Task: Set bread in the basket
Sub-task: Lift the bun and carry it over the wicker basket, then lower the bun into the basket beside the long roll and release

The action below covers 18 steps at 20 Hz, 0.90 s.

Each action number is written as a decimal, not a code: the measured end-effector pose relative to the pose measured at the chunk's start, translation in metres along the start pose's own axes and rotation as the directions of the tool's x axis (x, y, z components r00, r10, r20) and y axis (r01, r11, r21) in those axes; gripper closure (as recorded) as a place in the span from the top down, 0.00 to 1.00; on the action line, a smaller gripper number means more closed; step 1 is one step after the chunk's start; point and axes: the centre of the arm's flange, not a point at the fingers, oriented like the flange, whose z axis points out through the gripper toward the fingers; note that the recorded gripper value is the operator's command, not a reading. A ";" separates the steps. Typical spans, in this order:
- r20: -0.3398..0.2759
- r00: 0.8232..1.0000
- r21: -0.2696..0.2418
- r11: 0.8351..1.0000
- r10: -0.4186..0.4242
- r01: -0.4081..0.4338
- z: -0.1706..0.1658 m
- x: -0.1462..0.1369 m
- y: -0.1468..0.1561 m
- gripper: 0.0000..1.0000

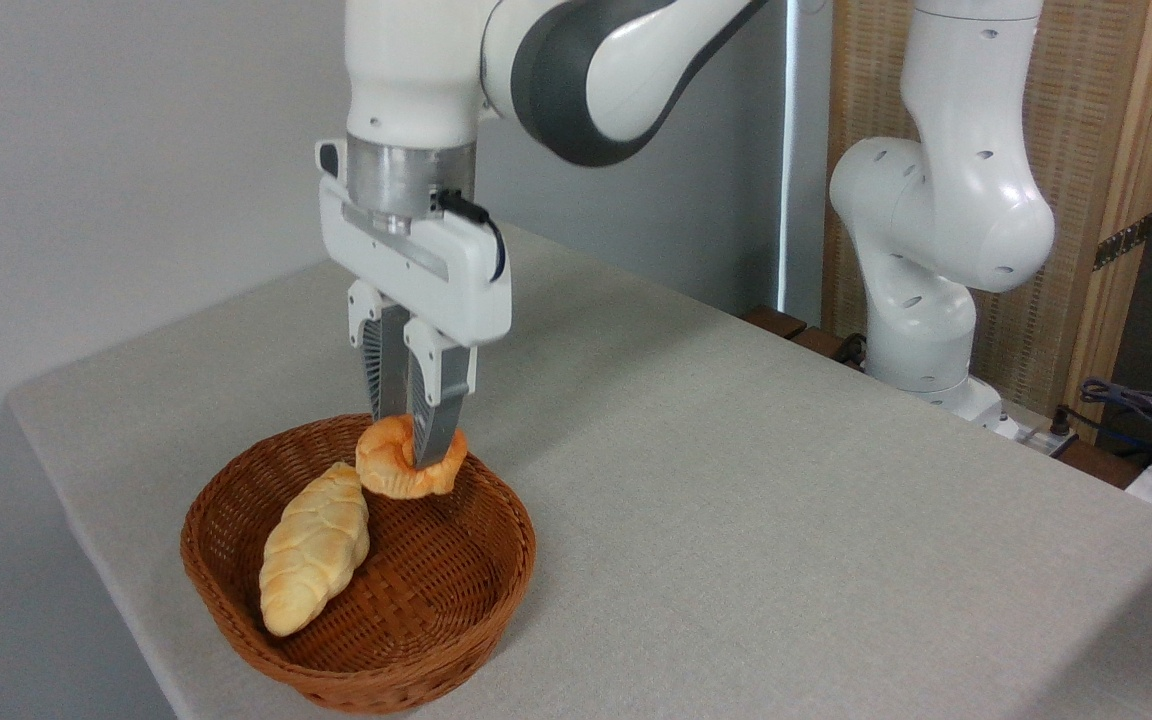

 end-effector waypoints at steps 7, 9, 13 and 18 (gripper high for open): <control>0.005 1.000 0.001 1.000 -0.009 0.009 0.009 -0.001 -0.006 1.00; 0.008 1.000 -0.001 1.000 -0.009 0.009 0.011 -0.001 -0.006 1.00; 0.009 1.000 -0.001 1.000 -0.009 0.009 0.012 -0.001 -0.006 1.00; 0.001 1.000 0.003 1.000 -0.007 0.007 0.008 0.002 -0.006 1.00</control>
